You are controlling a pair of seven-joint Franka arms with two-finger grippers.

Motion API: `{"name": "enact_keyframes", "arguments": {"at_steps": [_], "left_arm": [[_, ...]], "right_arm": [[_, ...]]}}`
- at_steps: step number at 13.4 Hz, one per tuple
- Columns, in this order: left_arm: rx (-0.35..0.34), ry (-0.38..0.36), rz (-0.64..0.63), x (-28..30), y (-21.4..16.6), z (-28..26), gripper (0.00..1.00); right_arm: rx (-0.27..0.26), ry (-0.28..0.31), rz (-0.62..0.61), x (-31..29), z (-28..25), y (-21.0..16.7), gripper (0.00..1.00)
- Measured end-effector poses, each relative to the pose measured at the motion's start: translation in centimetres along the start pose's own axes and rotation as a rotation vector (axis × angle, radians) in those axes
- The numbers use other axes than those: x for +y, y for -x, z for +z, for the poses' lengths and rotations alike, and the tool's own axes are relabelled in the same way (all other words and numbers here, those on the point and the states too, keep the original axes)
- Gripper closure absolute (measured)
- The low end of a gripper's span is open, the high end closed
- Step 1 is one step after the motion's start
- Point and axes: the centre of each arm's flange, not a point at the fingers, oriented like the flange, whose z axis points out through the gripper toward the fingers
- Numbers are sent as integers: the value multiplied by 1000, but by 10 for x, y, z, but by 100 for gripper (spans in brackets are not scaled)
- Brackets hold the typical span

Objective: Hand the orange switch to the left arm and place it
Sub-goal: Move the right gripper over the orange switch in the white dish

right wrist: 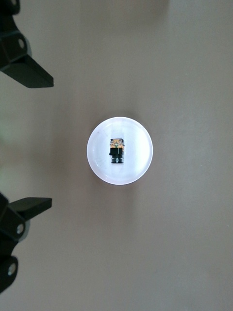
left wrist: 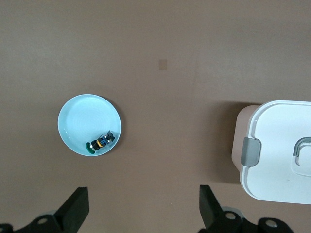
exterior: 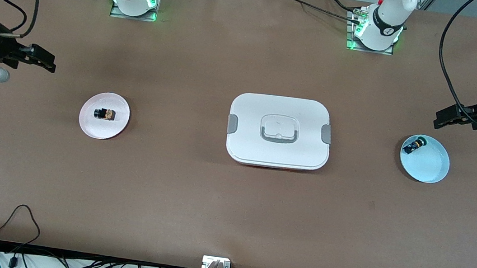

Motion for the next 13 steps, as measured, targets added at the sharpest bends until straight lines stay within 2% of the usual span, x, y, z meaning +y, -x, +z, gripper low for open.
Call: {"name": "enact_keyframes", "arguments": {"at_steps": [5,8,13], "left_arm": [[0,0,0,0,0,0,0],[0,0,0,0,0,0,0],[0,0,-1,0,0,0,0]], "right_arm": [[-36,1,10,1,35,-21,0],[-48,3,57,1,55,-33,0],[-22,18,61,3,90,-44,0]]}}
